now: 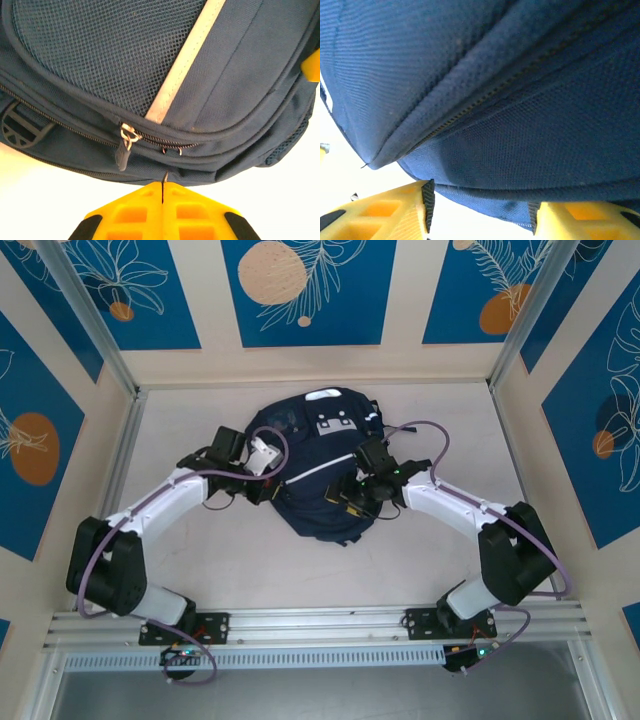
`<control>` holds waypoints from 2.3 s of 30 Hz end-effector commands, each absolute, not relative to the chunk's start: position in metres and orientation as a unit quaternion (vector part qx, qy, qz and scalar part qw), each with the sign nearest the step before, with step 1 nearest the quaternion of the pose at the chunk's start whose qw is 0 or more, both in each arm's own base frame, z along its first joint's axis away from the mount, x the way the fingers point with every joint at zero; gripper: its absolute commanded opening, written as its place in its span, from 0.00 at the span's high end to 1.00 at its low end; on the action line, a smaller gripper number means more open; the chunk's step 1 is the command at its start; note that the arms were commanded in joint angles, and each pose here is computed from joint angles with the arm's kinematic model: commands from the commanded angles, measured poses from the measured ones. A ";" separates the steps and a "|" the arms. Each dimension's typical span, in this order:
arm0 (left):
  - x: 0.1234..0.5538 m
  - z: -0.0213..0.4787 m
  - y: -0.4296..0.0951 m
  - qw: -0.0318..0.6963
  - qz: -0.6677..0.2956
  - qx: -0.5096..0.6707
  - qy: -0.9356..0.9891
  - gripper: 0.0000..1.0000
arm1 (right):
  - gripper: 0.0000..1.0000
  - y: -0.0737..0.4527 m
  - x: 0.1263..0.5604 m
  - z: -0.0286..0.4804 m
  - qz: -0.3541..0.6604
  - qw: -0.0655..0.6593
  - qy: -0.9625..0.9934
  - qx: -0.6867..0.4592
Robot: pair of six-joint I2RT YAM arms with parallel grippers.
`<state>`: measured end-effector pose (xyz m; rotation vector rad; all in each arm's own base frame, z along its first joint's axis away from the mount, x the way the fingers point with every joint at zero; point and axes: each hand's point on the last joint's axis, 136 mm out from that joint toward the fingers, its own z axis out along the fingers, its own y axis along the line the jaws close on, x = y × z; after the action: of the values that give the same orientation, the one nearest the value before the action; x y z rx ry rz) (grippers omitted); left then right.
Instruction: Pack books, pencil case, and school supplies into a backpack
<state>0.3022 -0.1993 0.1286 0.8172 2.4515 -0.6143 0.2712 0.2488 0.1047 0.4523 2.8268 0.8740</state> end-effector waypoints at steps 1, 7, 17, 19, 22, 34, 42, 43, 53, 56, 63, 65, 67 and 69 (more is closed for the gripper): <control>0.301 0.131 -0.192 0.255 -0.214 0.271 0.903 1.00 | 0.48 0.257 0.276 0.103 0.309 0.081 0.935 0.153; 0.306 0.116 -0.190 0.249 -0.197 0.284 0.905 0.59 | 0.48 0.251 0.276 0.103 0.297 0.087 0.938 0.153; 0.323 0.101 -0.202 0.230 -0.202 0.309 0.900 0.58 | 0.49 0.251 0.276 0.105 0.296 0.087 0.939 0.152; 0.328 0.100 -0.204 0.234 -0.200 0.312 0.899 0.60 | 0.49 0.251 0.276 0.106 0.296 0.087 0.939 0.151; 0.333 0.099 -0.209 0.237 -0.207 0.323 0.893 0.63 | 0.49 0.251 0.276 0.106 0.295 0.086 0.939 0.151; 0.330 0.115 -0.210 0.245 -0.210 0.321 0.890 1.00 | 0.50 0.250 0.270 0.098 0.284 0.076 0.943 0.153; 0.294 0.139 -0.208 0.270 -0.228 0.300 0.886 1.00 | 0.51 0.249 0.275 0.090 0.281 0.077 0.942 0.164; 0.289 0.139 -0.209 0.270 -0.234 0.299 0.885 1.00 | 0.51 0.250 0.275 0.089 0.282 0.076 0.942 0.167; 0.284 0.122 -0.203 0.270 -0.178 0.282 0.904 0.83 | 0.55 0.253 0.279 0.088 0.285 0.081 0.940 0.172; 0.295 0.122 -0.195 0.279 -0.138 0.300 0.902 0.60 | 0.55 0.252 0.278 0.091 0.284 0.083 0.940 0.169; 0.316 0.106 -0.198 0.257 -0.129 0.340 0.896 0.43 | 0.55 0.252 0.277 0.093 0.287 0.082 0.940 0.167; 0.324 0.103 -0.199 0.255 -0.124 0.345 0.895 0.43 | 0.55 0.253 0.276 0.093 0.286 0.081 0.940 0.166; 0.331 0.104 -0.199 0.255 -0.126 0.346 0.894 0.47 | 0.55 0.252 0.275 0.093 0.285 0.080 0.940 0.166; 0.336 0.106 -0.202 0.258 -0.135 0.350 0.890 0.51 | 0.55 0.252 0.275 0.093 0.285 0.080 0.941 0.167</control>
<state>0.3258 -0.1995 0.0941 0.9033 2.4604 -0.3484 0.2767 0.2528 0.0928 0.4943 2.8144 0.8633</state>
